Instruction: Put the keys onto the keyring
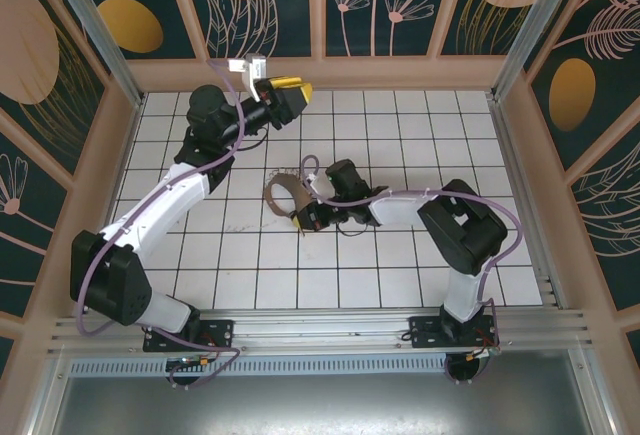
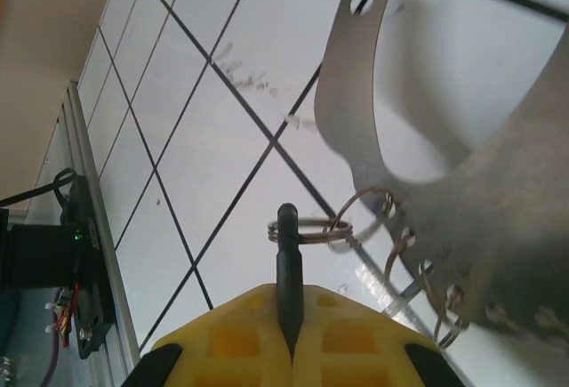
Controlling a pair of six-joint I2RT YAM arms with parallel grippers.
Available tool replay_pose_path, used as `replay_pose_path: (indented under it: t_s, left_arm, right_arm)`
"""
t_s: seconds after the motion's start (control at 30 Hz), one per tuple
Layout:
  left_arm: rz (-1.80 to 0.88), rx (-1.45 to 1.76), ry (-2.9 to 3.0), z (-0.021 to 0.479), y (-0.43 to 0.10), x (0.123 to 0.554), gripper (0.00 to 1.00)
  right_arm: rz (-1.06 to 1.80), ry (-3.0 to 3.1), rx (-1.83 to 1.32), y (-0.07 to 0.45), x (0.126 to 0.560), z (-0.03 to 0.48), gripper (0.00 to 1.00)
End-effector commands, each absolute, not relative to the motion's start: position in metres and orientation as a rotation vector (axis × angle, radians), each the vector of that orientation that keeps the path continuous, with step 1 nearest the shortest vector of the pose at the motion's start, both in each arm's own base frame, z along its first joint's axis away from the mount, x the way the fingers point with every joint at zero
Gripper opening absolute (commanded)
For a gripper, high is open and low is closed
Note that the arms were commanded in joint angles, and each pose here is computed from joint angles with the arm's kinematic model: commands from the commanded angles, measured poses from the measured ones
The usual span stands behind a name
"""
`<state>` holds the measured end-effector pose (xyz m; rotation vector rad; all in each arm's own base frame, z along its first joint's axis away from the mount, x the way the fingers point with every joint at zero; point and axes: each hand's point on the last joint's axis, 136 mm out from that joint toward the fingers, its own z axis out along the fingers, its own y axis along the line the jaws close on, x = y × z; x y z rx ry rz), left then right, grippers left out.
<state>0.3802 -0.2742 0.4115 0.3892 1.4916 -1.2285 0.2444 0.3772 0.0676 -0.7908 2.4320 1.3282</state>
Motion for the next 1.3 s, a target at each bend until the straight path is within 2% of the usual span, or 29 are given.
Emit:
replay_pose_path:
  t_s: [0.0,0.07,0.17,0.23,0.3,0.43,0.53,0.57,0.63,0.67,0.7,0.73,0.8,1.03,1.27]
  left_arm:
    - [-1.228,0.368,1.454,0.424,-0.266,0.374,0.51]
    - [-1.226,0.368,1.455,0.424,-0.265,0.372,0.51]
    - [-1.227,0.372,1.457,0.425,-0.265,0.37,0.51]
    - [-1.226,0.377,1.458,0.426,-0.265,0.37,0.51]
    - [-1.227,0.381,1.461,0.426,-0.266,0.369,0.52]
    - [-1.22,0.382,1.459,0.427,-0.264,0.369,0.53]
    - [-1.211,0.375,1.463,0.426,-0.263,0.368,0.56]
    - [-1.206,0.373,1.463,0.425,-0.262,0.368,0.59]
    - [-1.19,0.368,1.464,0.423,-0.259,0.366,0.74]
    - [-1.173,0.354,1.469,0.421,-0.257,0.366,0.89]
    - [-1.155,0.348,1.473,0.42,-0.254,0.366,0.98]
    - [-1.127,0.338,1.484,0.417,-0.251,0.366,0.99]
    - [-1.045,0.287,1.516,0.409,-0.24,0.371,0.99]
    - [-0.632,0.078,1.444,0.389,-0.166,0.367,0.99]
    - [-0.164,-0.003,1.45,0.342,-0.092,0.35,0.99]
  right_arm:
    - [1.359,2.425,-0.804,0.383,0.231,0.068,0.0]
    - [1.384,2.432,-0.842,0.385,0.215,0.068,0.0]
    - [1.425,2.422,-0.97,0.391,0.185,0.076,0.26]
    - [1.453,2.381,-1.055,0.393,0.165,0.088,0.38]
    - [1.493,2.334,-1.085,0.391,0.155,0.105,0.45]
    - [1.463,2.287,-1.032,0.377,0.162,0.126,0.5]
    - [1.404,2.255,-0.95,0.361,0.182,0.143,0.52]
    - [1.368,2.247,-0.913,0.354,0.192,0.149,0.54]
    - [1.305,2.219,-0.835,0.337,0.213,0.162,0.58]
    - [1.266,2.206,-0.783,0.326,0.226,0.17,0.64]
    - [1.229,2.198,-0.737,0.315,0.237,0.176,0.7]
    - [1.192,2.178,-0.695,0.303,0.249,0.185,0.84]
    - [1.09,2.145,-0.593,0.277,0.273,0.2,0.98]
    - [0.666,2.031,-0.148,0.162,0.353,0.246,0.99]
    - [0.415,1.875,0.193,0.059,0.392,0.26,0.99]
